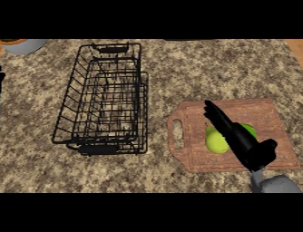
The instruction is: Pick the pear from the cutting board and place it in the tiered basket
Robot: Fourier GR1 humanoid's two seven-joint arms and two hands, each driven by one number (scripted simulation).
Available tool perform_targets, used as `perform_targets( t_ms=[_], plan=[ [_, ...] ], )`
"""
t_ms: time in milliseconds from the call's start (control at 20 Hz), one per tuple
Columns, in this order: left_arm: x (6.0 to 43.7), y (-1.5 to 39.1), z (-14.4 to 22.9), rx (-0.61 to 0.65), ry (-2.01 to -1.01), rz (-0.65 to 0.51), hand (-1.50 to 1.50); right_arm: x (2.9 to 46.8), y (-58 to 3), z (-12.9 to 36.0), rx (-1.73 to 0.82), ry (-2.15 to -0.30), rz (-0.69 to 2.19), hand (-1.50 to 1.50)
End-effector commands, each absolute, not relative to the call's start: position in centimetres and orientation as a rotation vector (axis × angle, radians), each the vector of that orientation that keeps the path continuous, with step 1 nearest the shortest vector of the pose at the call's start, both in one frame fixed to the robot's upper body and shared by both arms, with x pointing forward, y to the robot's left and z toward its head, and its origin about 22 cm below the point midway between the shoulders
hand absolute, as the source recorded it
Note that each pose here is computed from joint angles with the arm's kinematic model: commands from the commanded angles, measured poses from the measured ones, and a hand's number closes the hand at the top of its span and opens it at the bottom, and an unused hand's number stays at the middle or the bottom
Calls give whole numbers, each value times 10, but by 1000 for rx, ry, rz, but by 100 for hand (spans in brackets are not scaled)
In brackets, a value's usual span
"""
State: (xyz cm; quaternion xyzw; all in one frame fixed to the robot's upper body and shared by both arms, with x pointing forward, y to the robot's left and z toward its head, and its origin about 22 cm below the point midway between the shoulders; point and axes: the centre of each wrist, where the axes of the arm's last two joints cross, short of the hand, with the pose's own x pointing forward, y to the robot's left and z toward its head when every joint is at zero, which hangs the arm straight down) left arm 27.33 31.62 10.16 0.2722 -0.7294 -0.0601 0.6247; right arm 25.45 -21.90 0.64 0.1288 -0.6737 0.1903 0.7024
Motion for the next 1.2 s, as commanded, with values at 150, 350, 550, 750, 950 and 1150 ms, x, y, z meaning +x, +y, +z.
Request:
perform_targets(
  t_ms=[150,350,550,750,950,1150],
  plan=[
    [275,293,68,324,-1581,-123,0,282,-168,39,388,-1551,493,150],
    [257,278,40,199,-1427,-86,0,289,-243,32,-302,-1368,520,150],
    [250,282,32,97,-1424,-87,0,281,-190,18,-360,-1366,292,-150],
    [249,269,26,73,-1419,-91,0,298,-176,63,-465,-1424,547,-150],
    [256,291,33,97,-1419,-88,0,306,-187,95,-689,-1288,861,-150],
    [256,279,37,60,-1427,-110,0,317,-178,126,-749,-1059,1150,-150]
  ],
)
